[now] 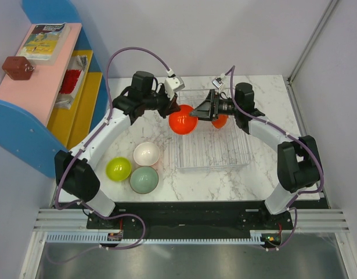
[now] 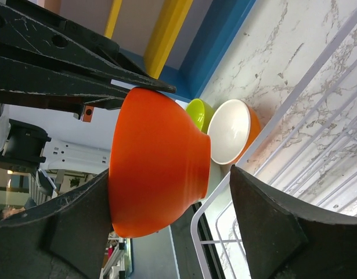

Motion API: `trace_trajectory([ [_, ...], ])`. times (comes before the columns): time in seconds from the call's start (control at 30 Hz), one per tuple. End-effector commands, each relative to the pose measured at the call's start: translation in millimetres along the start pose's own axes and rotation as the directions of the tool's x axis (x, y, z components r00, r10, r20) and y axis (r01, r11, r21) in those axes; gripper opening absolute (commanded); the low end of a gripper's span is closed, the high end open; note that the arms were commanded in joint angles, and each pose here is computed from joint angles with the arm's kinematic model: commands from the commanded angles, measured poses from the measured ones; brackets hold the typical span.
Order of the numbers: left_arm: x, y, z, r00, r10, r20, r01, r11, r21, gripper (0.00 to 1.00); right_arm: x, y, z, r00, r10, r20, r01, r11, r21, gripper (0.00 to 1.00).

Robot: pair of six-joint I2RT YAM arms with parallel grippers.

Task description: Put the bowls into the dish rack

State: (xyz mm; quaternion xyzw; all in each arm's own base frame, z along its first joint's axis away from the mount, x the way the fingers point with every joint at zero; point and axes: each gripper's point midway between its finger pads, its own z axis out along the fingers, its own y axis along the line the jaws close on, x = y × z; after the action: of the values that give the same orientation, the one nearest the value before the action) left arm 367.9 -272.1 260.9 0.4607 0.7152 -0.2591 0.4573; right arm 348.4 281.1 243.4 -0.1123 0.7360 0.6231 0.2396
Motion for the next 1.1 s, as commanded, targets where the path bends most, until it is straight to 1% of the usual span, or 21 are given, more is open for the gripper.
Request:
trace_trajectory([
  [0.0, -30.5, 3.8, -2.6, 0.993, 0.078, 0.089, -0.077, 0.997, -0.022, 0.02, 3.1, 4.3, 1.4, 0.999, -0.034, -0.022, 0.033, 0.999, -0.033, 0.83],
  [0.33, -30.6, 9.3, 0.3, 0.991, 0.097, 0.09, -0.093, 0.995, -0.041, 0.02, 16.1, 7.3, 8.9, 0.995, -0.039, -0.087, 0.034, 0.998, -0.054, 0.83],
  [0.53, -31.1, 5.1, 1.4, 0.992, 0.08, 0.097, -0.078, 0.997, -0.02, 0.02, 15.8, 11.5, 10.3, 0.995, -0.056, -0.083, 0.051, 0.997, -0.064, 0.81],
  [0.7, -30.0, -2.4, 3.2, 0.993, 0.069, 0.099, -0.069, 0.998, 0.006, 0.02, 14.1, 12.6, 10.5, 0.995, -0.066, -0.077, 0.061, 0.996, -0.067, 0.82],
  [1.07, -24.6, -13.3, 2.4, 0.994, 0.053, 0.091, -0.057, 0.997, 0.042, 0.02, 11.4, 14.6, 10.3, 0.995, -0.077, -0.067, 0.072, 0.995, -0.073, 0.82],
])
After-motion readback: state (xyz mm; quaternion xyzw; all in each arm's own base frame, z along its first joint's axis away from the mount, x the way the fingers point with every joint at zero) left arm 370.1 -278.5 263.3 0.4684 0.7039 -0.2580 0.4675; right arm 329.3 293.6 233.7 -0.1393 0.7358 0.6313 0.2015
